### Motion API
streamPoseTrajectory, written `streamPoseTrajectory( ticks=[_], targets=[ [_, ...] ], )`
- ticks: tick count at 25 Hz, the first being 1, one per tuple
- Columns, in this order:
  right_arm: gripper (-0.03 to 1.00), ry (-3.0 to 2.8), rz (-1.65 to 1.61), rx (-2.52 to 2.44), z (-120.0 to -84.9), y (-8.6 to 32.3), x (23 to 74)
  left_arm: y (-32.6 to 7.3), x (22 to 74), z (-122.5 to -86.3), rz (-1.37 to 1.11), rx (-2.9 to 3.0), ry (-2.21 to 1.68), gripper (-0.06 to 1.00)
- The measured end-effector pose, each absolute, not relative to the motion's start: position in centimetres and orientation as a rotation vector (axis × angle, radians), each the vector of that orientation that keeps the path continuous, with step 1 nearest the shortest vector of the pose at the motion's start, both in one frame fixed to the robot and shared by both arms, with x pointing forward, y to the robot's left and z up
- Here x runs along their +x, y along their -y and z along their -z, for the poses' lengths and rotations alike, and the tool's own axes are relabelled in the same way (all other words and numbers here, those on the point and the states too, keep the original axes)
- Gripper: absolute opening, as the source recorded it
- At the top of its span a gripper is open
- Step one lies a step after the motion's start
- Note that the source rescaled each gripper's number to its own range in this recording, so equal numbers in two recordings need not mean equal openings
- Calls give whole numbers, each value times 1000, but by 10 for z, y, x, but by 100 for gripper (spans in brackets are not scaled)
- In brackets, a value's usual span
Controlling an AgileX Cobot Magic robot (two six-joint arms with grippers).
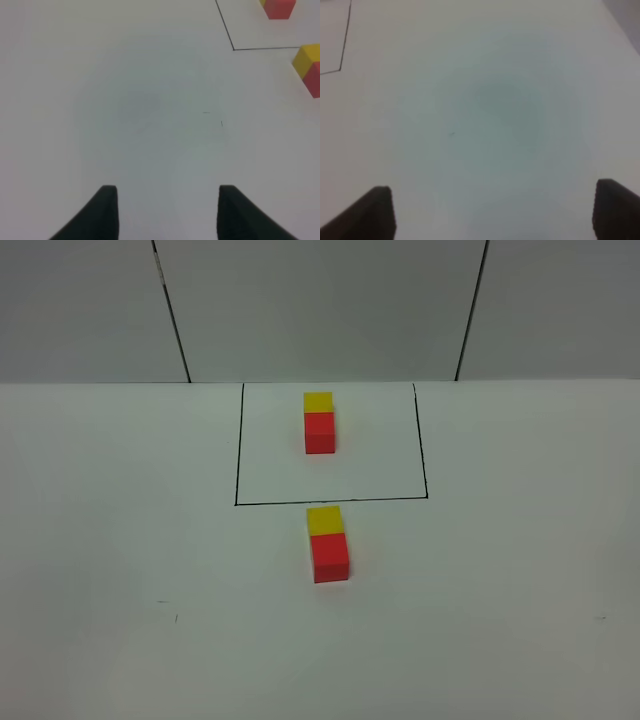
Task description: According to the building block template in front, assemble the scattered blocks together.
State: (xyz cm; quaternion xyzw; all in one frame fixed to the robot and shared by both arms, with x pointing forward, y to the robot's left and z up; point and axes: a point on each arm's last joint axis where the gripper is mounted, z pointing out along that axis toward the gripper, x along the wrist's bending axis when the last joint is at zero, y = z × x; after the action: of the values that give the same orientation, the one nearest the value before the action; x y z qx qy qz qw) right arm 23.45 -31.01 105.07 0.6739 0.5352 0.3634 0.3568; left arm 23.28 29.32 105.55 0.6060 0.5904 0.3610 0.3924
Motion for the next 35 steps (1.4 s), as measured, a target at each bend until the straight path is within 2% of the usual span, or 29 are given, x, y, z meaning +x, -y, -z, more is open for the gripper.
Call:
streamPoseTrajectory(
  ticks=[35],
  targets=[
    [64,-1449,-911,1676,-1050,307,234,-293,233,-1055,-917,1538,-1499,2]
  ],
)
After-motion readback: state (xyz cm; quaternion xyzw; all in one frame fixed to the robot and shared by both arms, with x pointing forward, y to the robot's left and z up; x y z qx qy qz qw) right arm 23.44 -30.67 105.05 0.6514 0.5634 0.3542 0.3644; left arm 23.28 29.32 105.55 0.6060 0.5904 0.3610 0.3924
